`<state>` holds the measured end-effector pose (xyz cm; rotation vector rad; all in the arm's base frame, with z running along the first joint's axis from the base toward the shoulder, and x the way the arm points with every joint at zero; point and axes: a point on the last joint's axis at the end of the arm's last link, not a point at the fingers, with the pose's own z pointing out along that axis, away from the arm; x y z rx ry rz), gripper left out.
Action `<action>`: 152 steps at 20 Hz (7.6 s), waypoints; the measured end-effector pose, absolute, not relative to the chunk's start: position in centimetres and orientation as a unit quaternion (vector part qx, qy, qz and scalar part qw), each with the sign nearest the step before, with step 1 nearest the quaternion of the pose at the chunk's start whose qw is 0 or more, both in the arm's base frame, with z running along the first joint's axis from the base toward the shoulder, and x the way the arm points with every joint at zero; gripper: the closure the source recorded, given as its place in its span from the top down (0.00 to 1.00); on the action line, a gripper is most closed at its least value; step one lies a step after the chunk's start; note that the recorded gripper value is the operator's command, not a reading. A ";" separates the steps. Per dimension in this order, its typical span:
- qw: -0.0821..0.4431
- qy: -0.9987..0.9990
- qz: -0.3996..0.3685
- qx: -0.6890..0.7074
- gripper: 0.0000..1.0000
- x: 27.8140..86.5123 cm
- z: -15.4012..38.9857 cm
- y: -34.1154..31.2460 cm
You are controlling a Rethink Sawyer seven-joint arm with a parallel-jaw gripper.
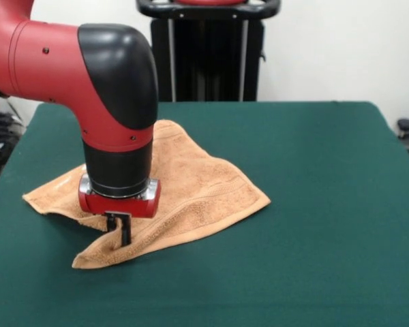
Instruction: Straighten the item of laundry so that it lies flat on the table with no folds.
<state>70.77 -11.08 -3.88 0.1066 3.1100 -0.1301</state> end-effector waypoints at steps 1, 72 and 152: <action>0.014 0.998 -0.043 0.035 1.00 70.8 -3.9 -11.2; 0.043 0.993 -0.071 0.082 1.00 69.9 6.7 -19.1; -0.002 0.994 -0.066 0.082 1.00 63.9 9.8 -18.4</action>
